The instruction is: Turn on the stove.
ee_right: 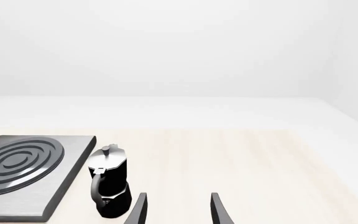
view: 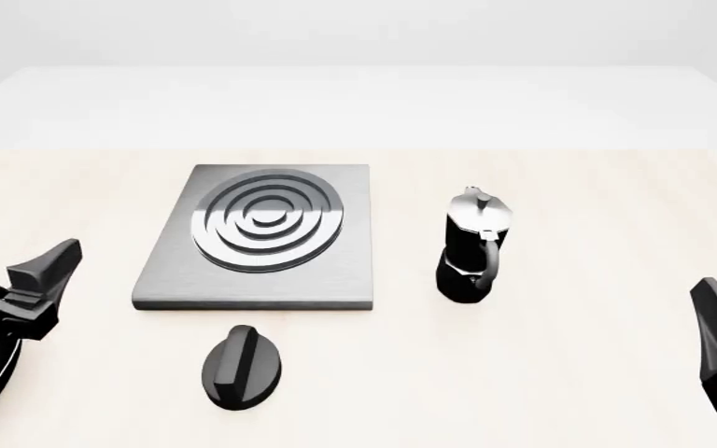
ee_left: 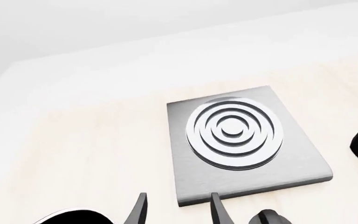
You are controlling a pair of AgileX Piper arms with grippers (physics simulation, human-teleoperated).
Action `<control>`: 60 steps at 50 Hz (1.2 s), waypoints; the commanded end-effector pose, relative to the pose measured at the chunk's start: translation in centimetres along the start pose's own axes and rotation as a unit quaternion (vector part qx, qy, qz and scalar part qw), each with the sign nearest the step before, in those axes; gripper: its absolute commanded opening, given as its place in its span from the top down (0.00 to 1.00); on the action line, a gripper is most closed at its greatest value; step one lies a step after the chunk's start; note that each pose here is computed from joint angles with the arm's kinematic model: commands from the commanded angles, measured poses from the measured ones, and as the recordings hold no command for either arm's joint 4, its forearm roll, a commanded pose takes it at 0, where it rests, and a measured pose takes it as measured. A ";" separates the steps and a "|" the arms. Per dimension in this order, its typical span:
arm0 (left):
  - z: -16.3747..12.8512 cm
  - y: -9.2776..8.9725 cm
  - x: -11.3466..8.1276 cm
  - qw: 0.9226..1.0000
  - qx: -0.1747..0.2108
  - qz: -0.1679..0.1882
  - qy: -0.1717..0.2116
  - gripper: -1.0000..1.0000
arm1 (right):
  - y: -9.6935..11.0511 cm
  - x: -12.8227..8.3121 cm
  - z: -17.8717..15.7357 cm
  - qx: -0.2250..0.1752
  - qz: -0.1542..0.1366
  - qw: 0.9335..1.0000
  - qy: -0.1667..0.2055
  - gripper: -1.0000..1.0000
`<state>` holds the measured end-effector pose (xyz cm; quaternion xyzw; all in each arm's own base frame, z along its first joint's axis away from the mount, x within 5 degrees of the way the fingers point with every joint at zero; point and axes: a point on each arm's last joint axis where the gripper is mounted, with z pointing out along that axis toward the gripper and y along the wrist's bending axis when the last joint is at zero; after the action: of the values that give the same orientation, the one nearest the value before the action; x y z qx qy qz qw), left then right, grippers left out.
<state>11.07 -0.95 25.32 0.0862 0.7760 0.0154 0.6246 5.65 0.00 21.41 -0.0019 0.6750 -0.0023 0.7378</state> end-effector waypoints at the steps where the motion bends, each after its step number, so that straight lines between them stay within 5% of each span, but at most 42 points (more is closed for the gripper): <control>1: 1.5 -0.5 -0.5 0.999 0.028 0.026 0.032 0.00 | 0.0 0.0 0.0 0.000 0.001 1.000 0.000 0.00; 21: 3.9 -2.6 0.9 0.992 0.091 0.020 0.090 0.00 | 0.0 0.0 0.0 0.000 0.000 1.000 0.000 0.00; 60: 7.2 -5.7 2.3 0.981 0.153 0.033 0.111 0.00 | 0.0 0.0 0.0 0.000 0.000 1.000 0.000 0.00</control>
<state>16.42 -5.90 21.36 0.1930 0.8280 -0.0609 0.5229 5.65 -0.01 21.42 -0.0018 0.6751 -0.0027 0.7378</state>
